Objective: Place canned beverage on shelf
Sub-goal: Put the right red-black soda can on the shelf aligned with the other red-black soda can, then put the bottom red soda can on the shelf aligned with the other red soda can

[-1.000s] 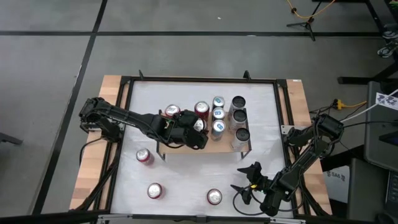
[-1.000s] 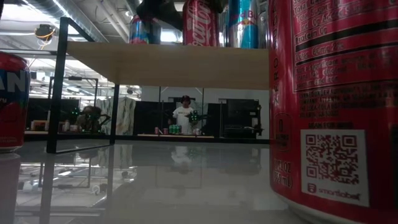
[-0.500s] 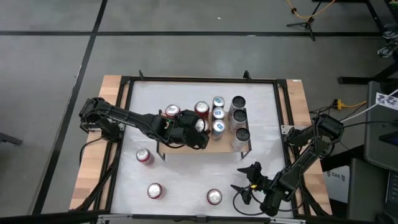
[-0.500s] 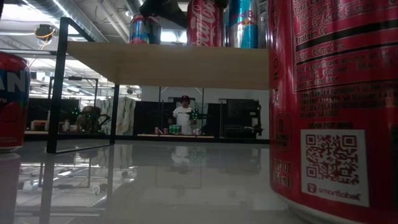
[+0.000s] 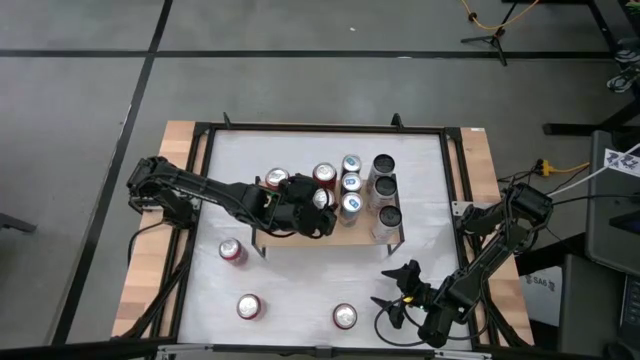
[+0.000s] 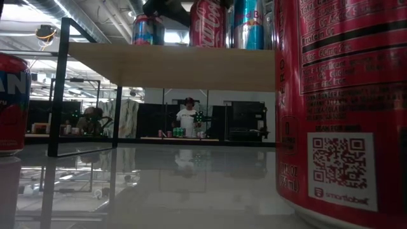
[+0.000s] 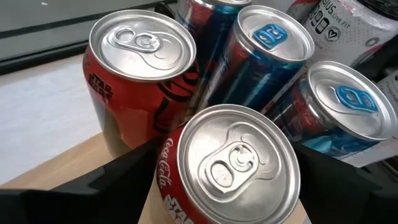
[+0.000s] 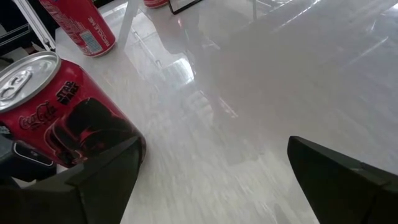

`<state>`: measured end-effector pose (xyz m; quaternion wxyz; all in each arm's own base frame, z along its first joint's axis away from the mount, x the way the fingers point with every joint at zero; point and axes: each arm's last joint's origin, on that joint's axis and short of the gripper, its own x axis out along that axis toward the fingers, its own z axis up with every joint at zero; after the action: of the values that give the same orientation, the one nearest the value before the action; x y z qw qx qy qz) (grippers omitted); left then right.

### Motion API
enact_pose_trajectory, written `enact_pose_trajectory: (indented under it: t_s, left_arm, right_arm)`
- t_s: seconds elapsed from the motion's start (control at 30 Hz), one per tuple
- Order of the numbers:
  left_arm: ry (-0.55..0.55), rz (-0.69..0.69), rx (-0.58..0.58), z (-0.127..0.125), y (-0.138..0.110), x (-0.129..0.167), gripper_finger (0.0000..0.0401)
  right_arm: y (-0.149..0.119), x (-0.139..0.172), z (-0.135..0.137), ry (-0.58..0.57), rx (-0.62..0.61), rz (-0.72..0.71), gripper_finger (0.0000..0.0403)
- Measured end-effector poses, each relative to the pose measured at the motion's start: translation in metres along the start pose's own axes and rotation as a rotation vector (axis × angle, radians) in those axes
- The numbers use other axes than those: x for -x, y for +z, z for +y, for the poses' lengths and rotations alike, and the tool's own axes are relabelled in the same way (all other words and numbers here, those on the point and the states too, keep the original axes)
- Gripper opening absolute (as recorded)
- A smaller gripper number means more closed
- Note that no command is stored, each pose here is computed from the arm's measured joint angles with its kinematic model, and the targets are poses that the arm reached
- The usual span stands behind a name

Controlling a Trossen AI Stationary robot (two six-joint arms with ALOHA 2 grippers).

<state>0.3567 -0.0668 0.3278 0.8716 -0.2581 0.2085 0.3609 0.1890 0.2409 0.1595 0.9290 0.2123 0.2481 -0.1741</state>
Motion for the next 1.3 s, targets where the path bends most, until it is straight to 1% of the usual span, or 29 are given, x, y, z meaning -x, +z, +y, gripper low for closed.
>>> enact_pose_trajectory:
  t_s: [0.23,0.37,0.5,0.67,0.8,0.93,1.03,1.17,1.3]
  left_arm:
    - [-0.019,-0.009,0.011,-0.002,0.001,0.000,0.0343]
    - [-0.066,-0.037,-0.010,-0.006,0.006,0.004,0.0343]
    - [-0.112,-0.067,-0.003,-0.011,0.011,0.008,0.0343]
    - [-0.149,-0.101,-0.007,-0.011,0.019,0.018,0.0343]
    - [-0.157,-0.111,-0.001,-0.009,0.023,0.024,0.0343]
    - [-0.188,-0.119,0.013,-0.009,0.026,0.034,0.0343]
    - [-0.236,-0.110,0.010,-0.014,0.023,0.041,0.0343]
    - [-0.323,-0.081,-0.051,-0.024,0.012,0.056,0.0343]
    - [-0.419,-0.019,-0.089,-0.033,-0.005,0.077,0.0343]
  right_arm:
    - [0.000,0.000,0.000,0.000,0.000,0.000,0.0392]
    - [0.000,0.000,0.000,0.000,0.000,0.000,0.0392]
    - [0.000,0.000,0.000,0.000,0.000,0.000,0.0392]
    - [0.000,0.000,0.000,0.000,0.000,0.000,0.0392]
    - [0.000,0.000,0.000,0.000,-0.001,0.000,0.0392]
    - [0.000,0.000,0.000,0.000,-0.001,0.000,0.0392]
    - [0.000,0.000,0.000,0.001,-0.002,0.000,0.0392]
    - [0.000,0.000,0.000,0.002,-0.002,0.002,0.0392]
    - [0.000,0.000,0.000,0.002,-0.002,0.003,0.0392]
